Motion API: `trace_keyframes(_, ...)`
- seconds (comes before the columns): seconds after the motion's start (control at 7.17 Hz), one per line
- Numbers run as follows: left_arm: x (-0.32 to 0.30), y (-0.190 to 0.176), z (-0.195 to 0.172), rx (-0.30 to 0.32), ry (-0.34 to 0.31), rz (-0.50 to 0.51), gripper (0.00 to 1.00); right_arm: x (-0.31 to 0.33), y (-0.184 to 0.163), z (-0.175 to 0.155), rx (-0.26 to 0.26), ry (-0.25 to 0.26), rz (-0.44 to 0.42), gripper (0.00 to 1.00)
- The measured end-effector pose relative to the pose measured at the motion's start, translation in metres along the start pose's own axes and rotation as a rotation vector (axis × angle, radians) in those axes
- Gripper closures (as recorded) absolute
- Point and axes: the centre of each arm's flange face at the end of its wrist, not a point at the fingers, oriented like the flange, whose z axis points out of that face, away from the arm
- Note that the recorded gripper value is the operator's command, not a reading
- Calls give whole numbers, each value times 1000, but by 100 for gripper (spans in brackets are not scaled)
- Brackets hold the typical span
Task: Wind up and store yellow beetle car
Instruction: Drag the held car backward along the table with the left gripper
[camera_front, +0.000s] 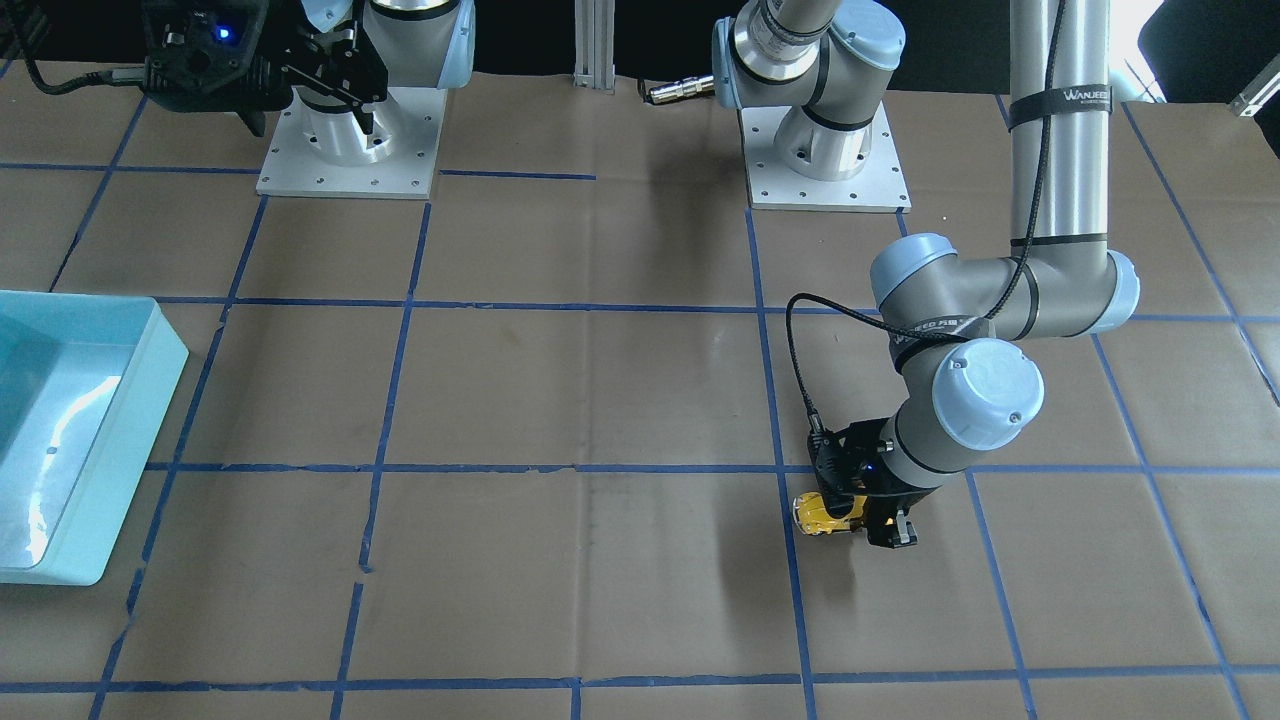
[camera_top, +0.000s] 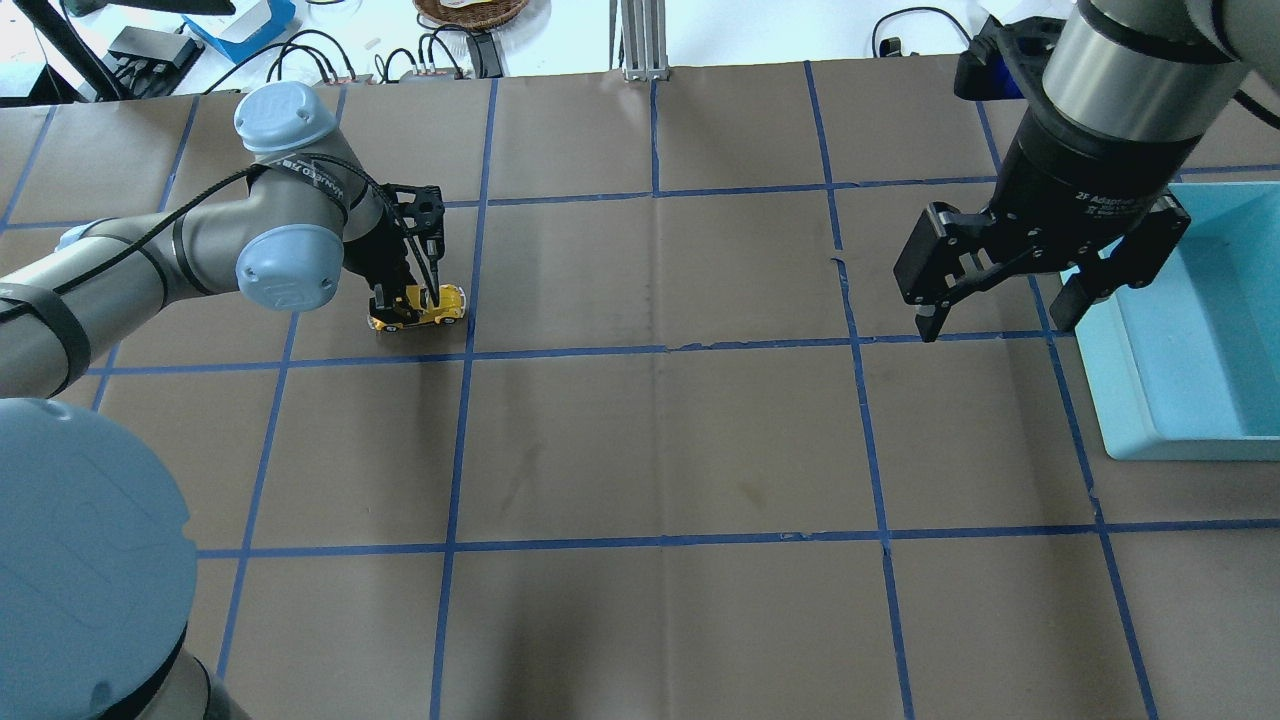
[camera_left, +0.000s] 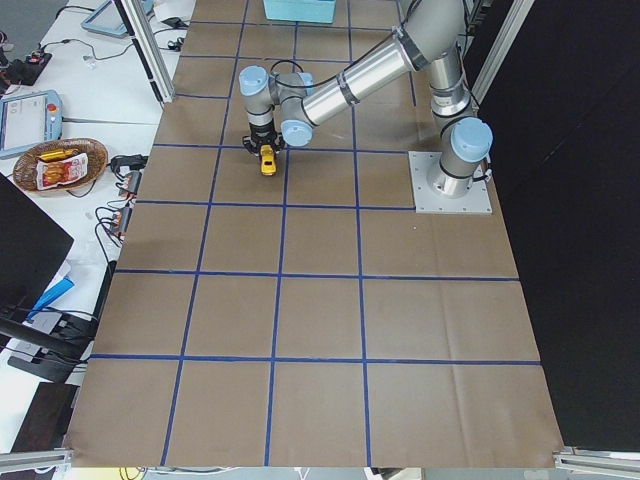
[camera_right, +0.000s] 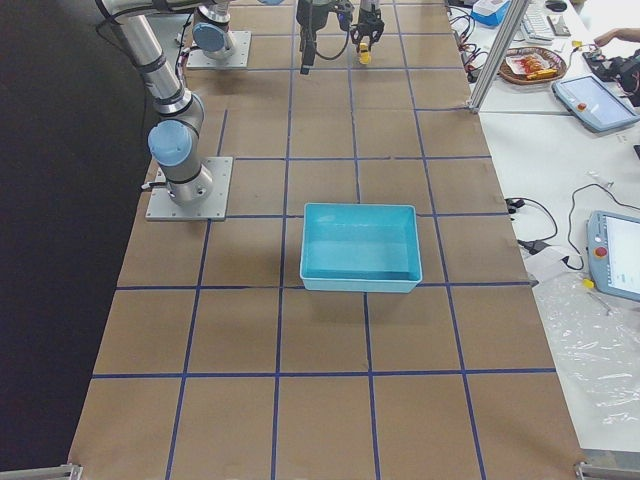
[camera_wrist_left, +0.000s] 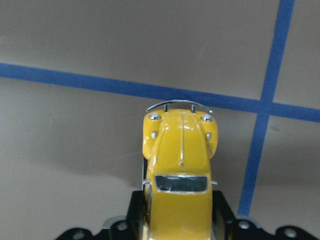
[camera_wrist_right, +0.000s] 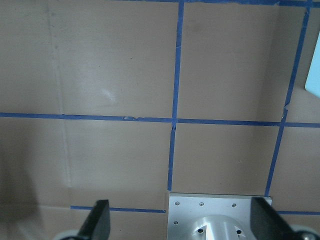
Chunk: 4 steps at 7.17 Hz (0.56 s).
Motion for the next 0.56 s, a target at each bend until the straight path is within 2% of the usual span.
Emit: trace_keyframes(0.56,-1,-2,7,21,12,0,100,0,0,0,-1,0,0,1)
